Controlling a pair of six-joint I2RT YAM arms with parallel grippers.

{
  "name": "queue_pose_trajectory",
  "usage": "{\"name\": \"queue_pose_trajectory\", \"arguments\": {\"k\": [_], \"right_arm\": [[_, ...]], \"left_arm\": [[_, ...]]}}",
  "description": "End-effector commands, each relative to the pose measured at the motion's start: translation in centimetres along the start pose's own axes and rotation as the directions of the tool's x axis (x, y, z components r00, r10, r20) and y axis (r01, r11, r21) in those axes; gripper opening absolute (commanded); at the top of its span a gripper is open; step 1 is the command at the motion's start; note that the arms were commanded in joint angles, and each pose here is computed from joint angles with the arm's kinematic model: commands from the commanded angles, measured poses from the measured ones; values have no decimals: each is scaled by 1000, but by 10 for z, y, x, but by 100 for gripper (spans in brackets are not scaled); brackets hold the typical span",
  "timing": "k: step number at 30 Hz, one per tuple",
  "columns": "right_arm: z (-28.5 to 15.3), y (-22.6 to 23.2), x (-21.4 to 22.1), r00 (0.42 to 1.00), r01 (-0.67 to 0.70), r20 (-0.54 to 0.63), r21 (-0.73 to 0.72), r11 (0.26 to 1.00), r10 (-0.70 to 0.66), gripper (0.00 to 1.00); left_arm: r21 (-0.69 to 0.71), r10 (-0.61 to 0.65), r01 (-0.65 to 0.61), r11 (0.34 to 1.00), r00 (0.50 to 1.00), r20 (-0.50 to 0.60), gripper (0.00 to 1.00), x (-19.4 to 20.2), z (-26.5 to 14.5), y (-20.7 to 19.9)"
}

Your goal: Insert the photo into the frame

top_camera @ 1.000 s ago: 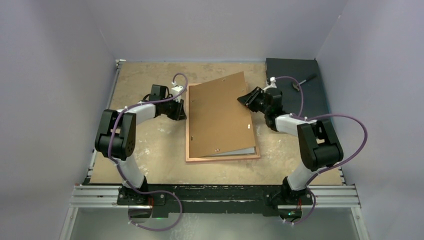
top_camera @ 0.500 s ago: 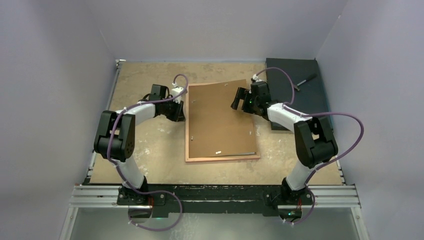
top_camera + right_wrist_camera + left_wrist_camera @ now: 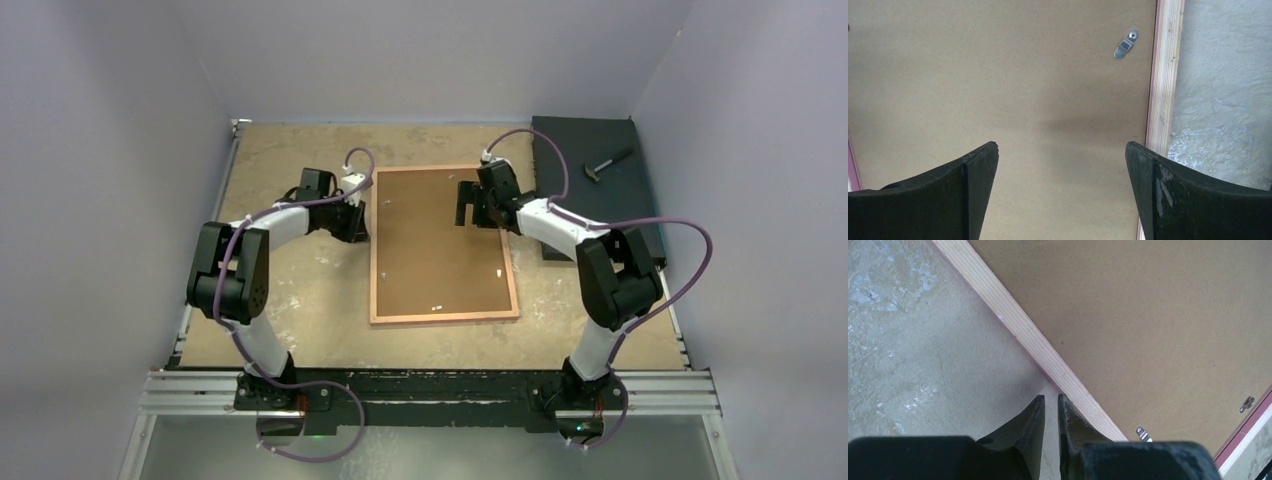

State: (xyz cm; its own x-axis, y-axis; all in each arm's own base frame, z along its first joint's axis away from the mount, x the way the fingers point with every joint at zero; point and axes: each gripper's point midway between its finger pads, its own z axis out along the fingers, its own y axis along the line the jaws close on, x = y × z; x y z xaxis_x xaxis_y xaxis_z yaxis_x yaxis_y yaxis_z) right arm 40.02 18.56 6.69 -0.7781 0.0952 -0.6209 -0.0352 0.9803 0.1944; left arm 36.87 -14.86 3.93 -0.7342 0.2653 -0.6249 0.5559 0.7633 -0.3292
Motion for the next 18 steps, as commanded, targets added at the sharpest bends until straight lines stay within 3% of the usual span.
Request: {"name": "queue_pose_trajectory", "arguments": {"k": [1, 4, 9, 15, 18], "right_arm": [[-17, 5, -23, 998, 7, 56, -3, 1000, -7, 99], [-30, 20, -38, 995, -2, 102, -73, 997, 10, 99], [-46, 73, -39, 993, -14, 106, -263, 965, 43, 99], [-53, 133, -39, 987, -60, 100, -487, 871, 124, 85], [-52, 158, -25, 993, -50, 65, -549, 834, 102, 76]], "left_arm": [[-20, 47, -45, 999, 997, 60, 13, -24, -16, 1], [-15, 28, -28, 1000, 997, 66, 15, -27, -19, 3], [71, -66, 60, 996, 994, 88, 27, -34, -24, -2], [151, -153, 138, 979, 984, 91, 31, -33, -15, -12], [158, -169, 156, 975, 983, 69, 31, -25, -8, -11]]}}
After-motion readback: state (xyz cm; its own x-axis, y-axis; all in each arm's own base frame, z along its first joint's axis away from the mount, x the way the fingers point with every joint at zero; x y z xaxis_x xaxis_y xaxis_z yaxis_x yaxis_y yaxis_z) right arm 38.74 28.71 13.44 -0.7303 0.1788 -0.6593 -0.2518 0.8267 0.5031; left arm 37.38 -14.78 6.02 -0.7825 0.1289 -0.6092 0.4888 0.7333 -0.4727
